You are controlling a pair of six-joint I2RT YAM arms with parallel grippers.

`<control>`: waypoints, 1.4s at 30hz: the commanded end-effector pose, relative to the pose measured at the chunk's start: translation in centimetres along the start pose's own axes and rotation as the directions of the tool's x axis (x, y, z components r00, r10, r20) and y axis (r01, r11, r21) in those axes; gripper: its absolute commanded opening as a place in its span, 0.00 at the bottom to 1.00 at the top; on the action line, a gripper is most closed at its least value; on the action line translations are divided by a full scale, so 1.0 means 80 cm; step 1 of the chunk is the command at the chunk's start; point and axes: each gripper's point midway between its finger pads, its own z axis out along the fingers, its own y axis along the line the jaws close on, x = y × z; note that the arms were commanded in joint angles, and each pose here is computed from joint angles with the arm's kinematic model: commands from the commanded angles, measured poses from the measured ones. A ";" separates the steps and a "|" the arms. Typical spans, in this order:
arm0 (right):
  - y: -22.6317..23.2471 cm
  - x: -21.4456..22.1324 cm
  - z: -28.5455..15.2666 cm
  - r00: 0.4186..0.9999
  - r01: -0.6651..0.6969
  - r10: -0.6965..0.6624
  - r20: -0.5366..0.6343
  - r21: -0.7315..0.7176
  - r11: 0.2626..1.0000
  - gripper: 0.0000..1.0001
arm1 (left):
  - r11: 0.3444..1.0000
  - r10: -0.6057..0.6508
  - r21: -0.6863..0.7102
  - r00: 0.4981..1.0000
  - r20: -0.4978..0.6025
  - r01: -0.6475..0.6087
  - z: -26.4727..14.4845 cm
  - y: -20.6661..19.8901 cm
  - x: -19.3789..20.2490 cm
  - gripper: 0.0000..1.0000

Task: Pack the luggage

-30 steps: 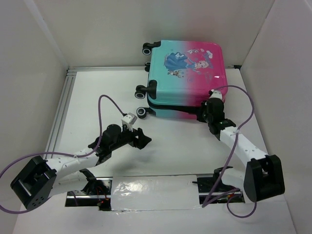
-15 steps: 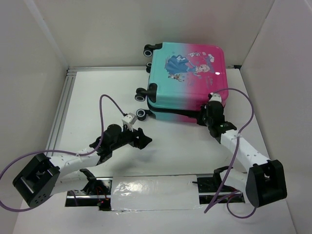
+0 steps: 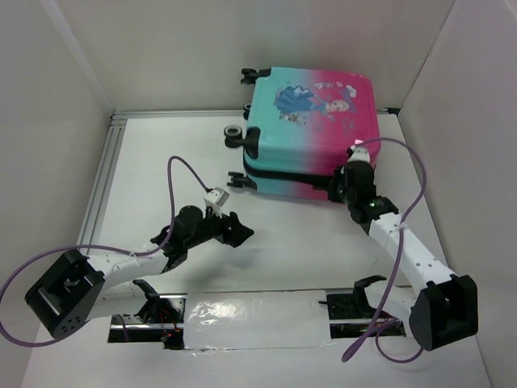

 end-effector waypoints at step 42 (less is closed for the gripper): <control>0.026 -0.016 -0.147 0.963 -0.113 0.163 0.217 -0.223 0.968 1.00 | 0.968 0.047 -0.251 0.986 0.159 -0.006 -0.108 0.002 -0.109 0.99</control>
